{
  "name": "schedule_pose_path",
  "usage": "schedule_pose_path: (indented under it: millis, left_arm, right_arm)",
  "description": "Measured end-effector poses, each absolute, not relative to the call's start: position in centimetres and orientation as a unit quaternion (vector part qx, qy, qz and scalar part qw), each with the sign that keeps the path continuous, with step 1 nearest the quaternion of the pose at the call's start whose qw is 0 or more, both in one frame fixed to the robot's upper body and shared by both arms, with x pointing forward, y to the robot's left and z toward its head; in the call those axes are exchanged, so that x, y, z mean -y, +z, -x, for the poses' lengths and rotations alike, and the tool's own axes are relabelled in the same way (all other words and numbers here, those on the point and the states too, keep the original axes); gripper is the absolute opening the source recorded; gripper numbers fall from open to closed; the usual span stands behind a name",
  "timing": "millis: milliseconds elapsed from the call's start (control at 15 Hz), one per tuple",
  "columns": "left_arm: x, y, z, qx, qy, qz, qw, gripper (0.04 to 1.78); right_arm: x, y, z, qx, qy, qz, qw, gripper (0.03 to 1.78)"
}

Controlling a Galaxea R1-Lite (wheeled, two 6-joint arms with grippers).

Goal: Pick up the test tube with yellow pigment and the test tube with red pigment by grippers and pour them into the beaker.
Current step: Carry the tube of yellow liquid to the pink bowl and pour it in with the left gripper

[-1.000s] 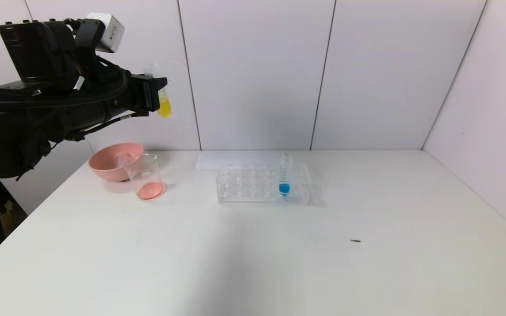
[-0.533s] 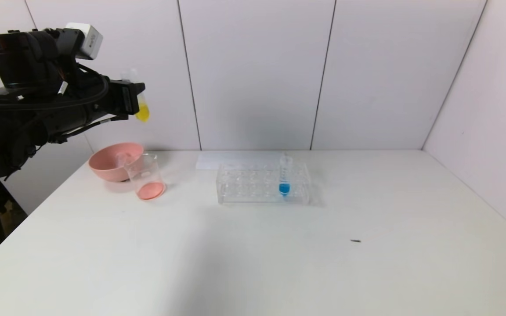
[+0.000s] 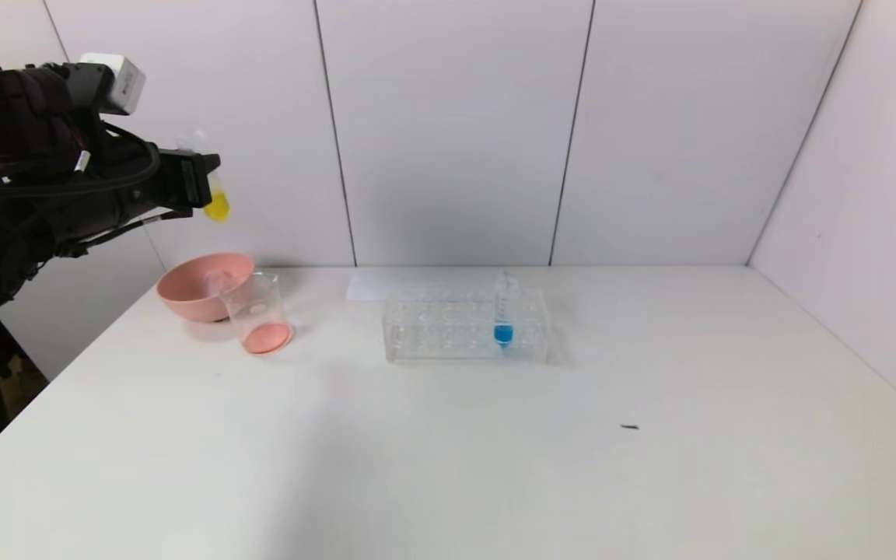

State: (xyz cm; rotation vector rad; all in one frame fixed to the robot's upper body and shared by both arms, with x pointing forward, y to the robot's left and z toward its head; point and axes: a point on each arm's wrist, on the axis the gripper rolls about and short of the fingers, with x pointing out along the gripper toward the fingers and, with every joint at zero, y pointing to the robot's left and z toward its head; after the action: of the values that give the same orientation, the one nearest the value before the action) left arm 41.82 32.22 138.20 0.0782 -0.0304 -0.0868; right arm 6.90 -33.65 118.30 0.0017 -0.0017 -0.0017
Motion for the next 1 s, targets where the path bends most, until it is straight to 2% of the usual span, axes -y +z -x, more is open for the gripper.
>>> schedule_pose_path:
  millis: [667,1000]
  left_arm:
    - [-37.5,136.1,-42.4,-0.019,0.015,-0.036,0.999,0.44]
    - [-37.9,134.8,-42.5,-0.03,0.017,-0.035,0.999,0.44]
  right_arm:
    - [33.7,118.3,-6.9,0.001,-0.001,-0.001,1.0,1.7]
    - [33.7,118.3,-6.9,0.001,-0.001,-0.001,1.0,1.7]
